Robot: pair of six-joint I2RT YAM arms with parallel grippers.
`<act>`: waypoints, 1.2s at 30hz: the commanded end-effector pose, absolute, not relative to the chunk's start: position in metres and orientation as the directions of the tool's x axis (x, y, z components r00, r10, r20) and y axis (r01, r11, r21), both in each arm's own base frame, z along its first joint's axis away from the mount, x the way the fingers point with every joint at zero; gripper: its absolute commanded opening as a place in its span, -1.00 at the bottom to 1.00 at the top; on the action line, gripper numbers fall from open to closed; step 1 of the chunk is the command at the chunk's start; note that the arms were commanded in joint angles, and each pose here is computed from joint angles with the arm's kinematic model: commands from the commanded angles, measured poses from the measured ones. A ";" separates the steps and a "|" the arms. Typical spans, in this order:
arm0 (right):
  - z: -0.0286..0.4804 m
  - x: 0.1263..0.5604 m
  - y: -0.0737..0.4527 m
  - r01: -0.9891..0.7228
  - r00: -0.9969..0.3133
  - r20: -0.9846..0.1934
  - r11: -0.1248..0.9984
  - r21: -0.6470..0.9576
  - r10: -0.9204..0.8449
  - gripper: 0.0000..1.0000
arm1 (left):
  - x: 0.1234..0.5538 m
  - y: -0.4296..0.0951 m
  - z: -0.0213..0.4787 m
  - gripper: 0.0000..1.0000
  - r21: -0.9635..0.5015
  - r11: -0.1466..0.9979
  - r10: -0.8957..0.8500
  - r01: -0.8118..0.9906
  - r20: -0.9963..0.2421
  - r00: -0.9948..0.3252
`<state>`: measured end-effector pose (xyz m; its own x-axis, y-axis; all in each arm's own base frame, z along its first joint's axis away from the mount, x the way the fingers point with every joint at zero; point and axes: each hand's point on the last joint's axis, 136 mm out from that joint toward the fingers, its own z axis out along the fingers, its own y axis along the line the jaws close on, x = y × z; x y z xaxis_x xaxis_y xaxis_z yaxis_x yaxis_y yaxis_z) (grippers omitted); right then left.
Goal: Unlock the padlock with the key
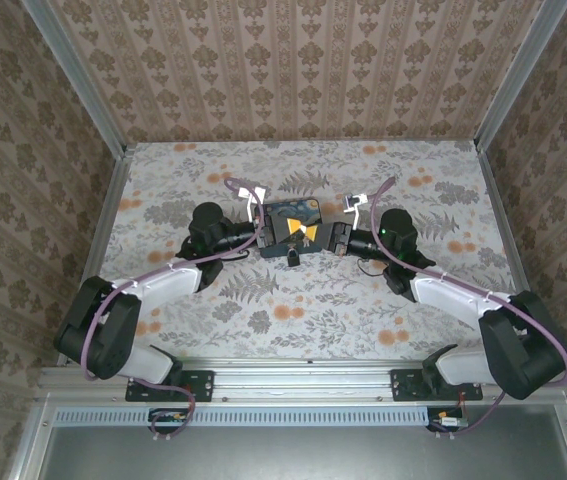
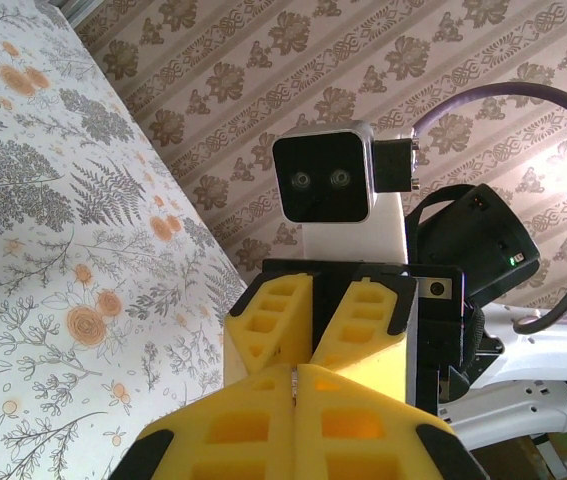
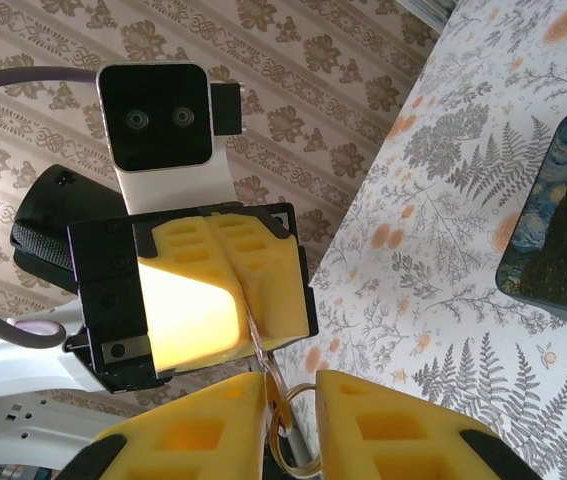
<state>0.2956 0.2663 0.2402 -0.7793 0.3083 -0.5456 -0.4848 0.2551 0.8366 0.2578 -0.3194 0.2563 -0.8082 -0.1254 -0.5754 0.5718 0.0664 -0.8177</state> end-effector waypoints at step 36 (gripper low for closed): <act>0.202 0.301 0.232 -0.391 -0.766 -0.584 0.525 0.756 0.270 -1.00 | 0.279 -0.275 0.189 0.13 -0.720 0.534 -0.072 0.443 -0.561 -0.825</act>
<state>0.2977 0.2427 0.2084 -0.7713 0.2971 -0.5629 -0.4110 0.4429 0.7968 0.2742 -0.2944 0.2131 -0.8349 -0.1176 -0.5377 0.4775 0.3311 -0.8139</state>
